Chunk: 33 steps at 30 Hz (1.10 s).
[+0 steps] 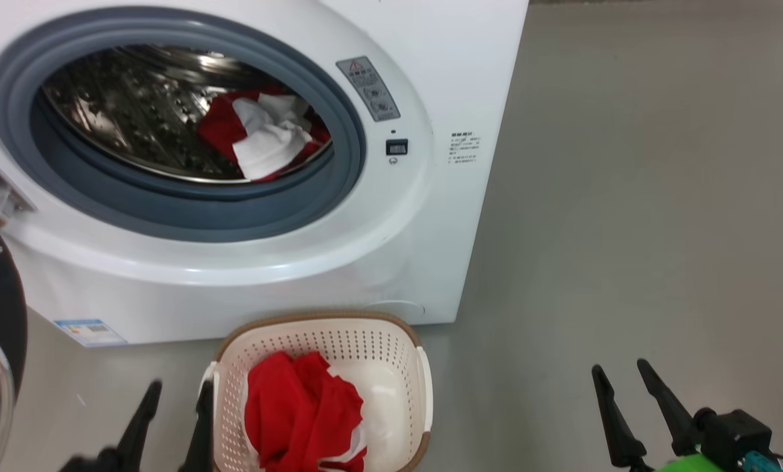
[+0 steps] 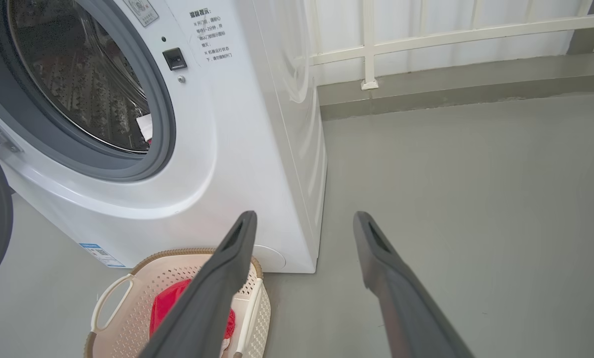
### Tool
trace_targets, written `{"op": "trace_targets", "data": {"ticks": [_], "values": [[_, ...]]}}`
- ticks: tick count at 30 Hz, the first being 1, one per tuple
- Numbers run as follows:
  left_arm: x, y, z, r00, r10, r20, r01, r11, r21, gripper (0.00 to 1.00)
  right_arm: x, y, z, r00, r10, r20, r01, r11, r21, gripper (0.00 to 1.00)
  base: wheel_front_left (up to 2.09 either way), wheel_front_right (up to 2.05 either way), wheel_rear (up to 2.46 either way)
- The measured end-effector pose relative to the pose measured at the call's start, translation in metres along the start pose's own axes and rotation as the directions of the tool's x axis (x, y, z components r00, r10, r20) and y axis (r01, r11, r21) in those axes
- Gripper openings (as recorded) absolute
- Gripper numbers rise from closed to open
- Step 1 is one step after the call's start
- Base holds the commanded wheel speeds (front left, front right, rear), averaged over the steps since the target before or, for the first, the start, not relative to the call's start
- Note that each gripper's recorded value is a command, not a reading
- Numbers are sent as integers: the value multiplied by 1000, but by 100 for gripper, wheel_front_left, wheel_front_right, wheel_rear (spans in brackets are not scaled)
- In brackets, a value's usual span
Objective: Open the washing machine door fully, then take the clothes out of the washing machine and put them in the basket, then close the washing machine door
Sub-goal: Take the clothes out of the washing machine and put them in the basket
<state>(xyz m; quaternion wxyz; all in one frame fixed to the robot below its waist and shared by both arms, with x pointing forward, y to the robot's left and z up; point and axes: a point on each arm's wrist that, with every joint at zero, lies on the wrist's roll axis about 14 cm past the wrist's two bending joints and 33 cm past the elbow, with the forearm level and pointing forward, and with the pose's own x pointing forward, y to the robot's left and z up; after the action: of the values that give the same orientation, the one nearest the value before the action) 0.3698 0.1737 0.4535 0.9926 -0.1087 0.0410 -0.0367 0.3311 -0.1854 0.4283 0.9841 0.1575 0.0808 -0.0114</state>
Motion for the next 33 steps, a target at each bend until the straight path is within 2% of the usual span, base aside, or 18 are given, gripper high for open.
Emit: {"op": "trace_targets", "data": {"ticks": [17, 33], "values": [[155, -23, 27, 984, -174, 44, 174, 985, 6, 100, 62, 10, -15, 999, 24, -42, -23, 1000, 14, 100, 0, 0, 0], [263, -27, -21, 970, -214, -120, 213, 977, -17, 100, 102, 2, -54, 992, 17, -128, -14, 1000, 27, 100, 0, 0, 0]]}}
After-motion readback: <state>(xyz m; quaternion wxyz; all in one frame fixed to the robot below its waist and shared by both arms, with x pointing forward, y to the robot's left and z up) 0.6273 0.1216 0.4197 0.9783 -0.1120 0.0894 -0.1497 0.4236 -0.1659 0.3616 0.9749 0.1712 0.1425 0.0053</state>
